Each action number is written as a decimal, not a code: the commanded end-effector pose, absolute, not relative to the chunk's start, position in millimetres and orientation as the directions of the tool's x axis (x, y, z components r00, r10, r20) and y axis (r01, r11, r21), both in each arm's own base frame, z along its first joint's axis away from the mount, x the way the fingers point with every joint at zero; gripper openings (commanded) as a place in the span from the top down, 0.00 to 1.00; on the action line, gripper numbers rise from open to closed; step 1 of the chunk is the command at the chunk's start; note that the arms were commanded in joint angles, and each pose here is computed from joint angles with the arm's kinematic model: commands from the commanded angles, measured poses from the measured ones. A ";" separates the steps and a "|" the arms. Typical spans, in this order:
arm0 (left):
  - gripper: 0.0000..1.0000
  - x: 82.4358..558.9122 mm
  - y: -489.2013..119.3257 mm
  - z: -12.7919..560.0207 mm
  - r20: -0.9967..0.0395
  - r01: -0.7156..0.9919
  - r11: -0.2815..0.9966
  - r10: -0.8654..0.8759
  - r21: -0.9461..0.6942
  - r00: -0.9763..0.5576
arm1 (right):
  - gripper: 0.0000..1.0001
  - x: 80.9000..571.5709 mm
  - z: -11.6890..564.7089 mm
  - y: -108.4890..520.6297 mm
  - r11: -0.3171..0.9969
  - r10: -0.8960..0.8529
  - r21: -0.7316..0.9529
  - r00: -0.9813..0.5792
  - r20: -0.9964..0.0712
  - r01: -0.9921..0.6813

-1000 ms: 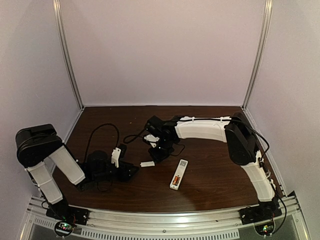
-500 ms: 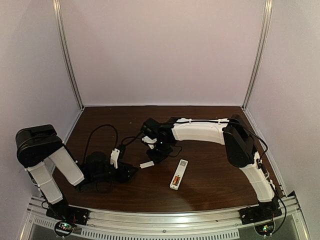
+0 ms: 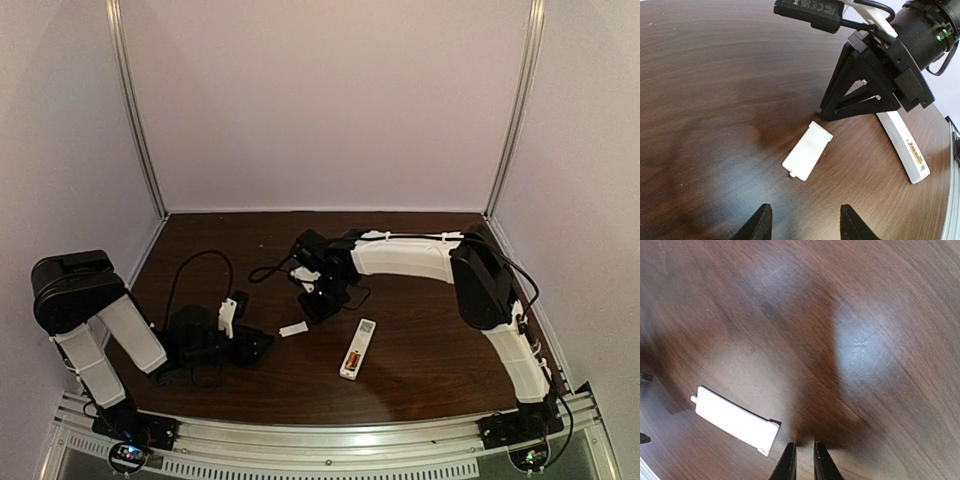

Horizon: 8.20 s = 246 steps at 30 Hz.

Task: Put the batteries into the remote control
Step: Pick up the battery cover at the center of the board, then pass from the right arm to the left, then pass from the left arm to the right

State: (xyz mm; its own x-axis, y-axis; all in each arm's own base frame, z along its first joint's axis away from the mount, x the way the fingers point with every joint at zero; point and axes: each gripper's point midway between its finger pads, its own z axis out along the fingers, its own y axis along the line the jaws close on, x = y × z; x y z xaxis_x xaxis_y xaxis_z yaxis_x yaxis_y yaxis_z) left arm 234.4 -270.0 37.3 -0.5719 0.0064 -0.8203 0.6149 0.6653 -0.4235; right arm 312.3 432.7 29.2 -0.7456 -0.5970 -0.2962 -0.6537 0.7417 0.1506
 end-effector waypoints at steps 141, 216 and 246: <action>0.29 204.4 -310.8 119.7 -0.779 0.772 0.108 -0.134 -0.626 -0.612 | 1.00 275.3 141.4 469.3 0.610 -0.663 0.014 -0.520 -0.539 -0.792; 1.00 123.3 -341.8 354.2 -0.960 0.985 -0.151 -0.279 0.078 0.033 | 0.60 141.8 386.5 439.1 0.084 -0.043 -0.075 0.071 -0.997 -0.994; 0.03 200.2 -307.4 322.5 -0.978 0.896 0.399 -0.140 -0.197 -0.153 | 1.00 205.0 369.9 395.8 0.487 -0.295 -0.339 0.214 -0.931 -0.805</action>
State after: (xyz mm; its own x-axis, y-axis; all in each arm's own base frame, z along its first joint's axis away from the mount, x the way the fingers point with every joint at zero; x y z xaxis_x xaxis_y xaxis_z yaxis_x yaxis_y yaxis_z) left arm 168.4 -313.3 347.8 -0.0072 -0.2242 -0.9745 0.9702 0.2344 -0.0611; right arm 176.0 422.7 388.7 0.1769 -0.1508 -0.9726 -0.9190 0.3283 -0.2181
